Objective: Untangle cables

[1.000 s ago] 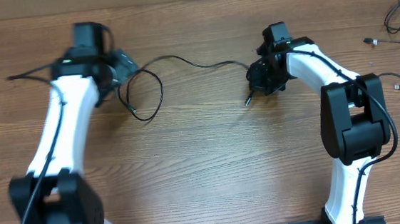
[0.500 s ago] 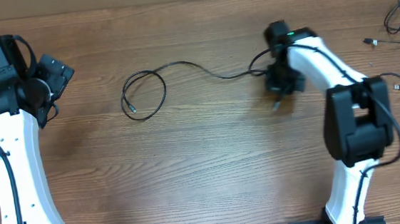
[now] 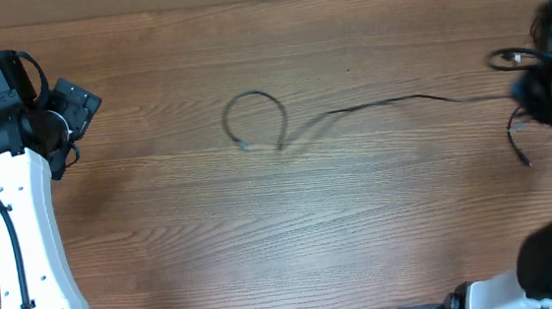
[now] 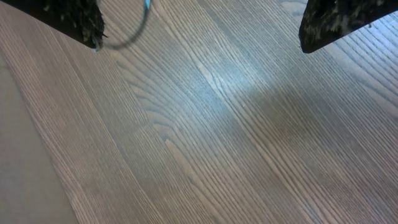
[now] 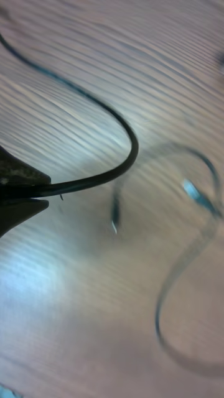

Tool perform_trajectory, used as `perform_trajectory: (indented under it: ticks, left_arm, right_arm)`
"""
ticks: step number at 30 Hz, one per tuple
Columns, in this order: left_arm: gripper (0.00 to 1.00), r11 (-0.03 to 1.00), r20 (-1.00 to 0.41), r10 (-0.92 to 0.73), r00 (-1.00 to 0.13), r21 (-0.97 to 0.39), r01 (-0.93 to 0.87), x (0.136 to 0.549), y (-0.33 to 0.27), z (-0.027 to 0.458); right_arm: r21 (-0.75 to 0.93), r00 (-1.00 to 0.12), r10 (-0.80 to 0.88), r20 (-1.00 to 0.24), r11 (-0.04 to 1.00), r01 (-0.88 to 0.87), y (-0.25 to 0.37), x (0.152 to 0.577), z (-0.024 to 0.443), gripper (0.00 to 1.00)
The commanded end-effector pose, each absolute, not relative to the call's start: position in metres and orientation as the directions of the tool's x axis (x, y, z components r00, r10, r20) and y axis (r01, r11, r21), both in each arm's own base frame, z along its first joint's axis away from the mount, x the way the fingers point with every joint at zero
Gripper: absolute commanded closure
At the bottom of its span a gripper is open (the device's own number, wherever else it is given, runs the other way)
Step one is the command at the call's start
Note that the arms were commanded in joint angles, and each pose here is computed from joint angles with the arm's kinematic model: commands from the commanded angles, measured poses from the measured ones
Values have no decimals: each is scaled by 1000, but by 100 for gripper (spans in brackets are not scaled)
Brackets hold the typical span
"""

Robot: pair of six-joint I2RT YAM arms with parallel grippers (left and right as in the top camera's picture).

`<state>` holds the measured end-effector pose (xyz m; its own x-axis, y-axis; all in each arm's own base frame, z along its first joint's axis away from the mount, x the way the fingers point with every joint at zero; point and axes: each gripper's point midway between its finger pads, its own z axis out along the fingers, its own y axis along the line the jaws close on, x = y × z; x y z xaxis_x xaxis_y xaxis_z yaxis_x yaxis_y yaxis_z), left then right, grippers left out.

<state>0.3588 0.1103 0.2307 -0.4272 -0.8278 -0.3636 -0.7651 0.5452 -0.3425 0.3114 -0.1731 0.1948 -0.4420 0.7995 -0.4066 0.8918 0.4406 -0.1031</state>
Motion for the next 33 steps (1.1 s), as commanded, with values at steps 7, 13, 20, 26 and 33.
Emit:
perform_trajectory:
  ticks: [7, 13, 20, 26, 33]
  left_arm:
    - [0, 572, -362, -812, -459, -334, -749, 361, 106, 227]
    - [0, 572, -358, -812, -461, -330, -751, 359, 106, 226]
    - [1, 571, -349, -813, -466, -322, -756, 357, 105, 225]
    - [0, 570, -341, -814, -470, -314, -759, 354, 104, 223]
    - [0, 570, -342, -814, -469, -315, -759, 354, 104, 223]
  right_arm:
    - [201, -493, 737, -463, 629, 751, -124, 316, 268, 96]
    - [298, -790, 435, -432, 896, 331, 2, 355, 262, 96]
    - [196, -841, 17, -541, 975, -106, 120, 386, 248, 96]
    - [169, -911, -33, -410, 979, -112, 154, 386, 192, 96]
    - [2, -930, 230, -286, 971, 239, 113, 382, 141, 96]
